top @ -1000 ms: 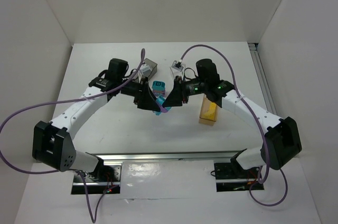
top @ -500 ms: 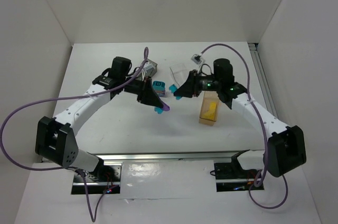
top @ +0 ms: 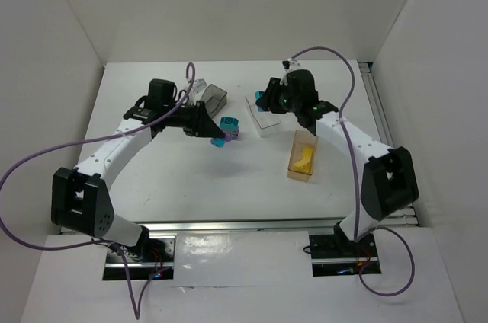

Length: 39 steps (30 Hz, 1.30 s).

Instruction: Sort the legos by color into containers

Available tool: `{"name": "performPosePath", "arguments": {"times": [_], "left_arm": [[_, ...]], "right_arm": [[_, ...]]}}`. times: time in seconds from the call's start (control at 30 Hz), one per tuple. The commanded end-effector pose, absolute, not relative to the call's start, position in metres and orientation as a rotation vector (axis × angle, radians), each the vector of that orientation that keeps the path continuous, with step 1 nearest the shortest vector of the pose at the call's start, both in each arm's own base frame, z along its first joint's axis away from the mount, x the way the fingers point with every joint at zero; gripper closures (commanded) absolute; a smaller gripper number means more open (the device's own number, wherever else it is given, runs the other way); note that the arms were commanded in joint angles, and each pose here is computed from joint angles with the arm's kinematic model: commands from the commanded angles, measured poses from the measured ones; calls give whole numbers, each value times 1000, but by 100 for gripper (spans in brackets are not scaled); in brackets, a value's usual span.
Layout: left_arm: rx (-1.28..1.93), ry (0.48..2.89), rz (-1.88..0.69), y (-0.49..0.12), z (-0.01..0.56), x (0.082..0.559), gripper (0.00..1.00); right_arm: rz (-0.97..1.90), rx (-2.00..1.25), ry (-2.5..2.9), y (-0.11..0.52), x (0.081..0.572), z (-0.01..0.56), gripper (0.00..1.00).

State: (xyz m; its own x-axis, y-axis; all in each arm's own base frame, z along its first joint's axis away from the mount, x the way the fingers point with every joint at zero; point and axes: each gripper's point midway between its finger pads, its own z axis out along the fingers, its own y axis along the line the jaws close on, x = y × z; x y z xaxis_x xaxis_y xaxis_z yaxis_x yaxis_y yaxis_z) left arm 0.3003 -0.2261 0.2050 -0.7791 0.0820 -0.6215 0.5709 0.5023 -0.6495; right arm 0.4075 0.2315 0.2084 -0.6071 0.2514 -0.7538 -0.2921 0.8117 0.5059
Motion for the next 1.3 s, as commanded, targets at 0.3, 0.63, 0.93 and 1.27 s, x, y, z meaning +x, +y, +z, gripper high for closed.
{"name": "performPosePath", "arguments": {"times": [0.3, 0.63, 0.93, 1.27], "left_arm": [[141, 2160, -1047, -177, 242, 331, 100], [-92, 2148, -1038, -167, 239, 351, 100], [-361, 2148, -819, -152, 229, 369, 100], [-335, 2146, -803, -159, 233, 365, 100]], "right_arm": [[345, -1, 2227, 221, 482, 132, 27], [675, -29, 2058, 246, 396, 228, 21], [1024, -54, 2034, 332, 310, 256, 13], [1082, -143, 2070, 393, 305, 236, 11]]}}
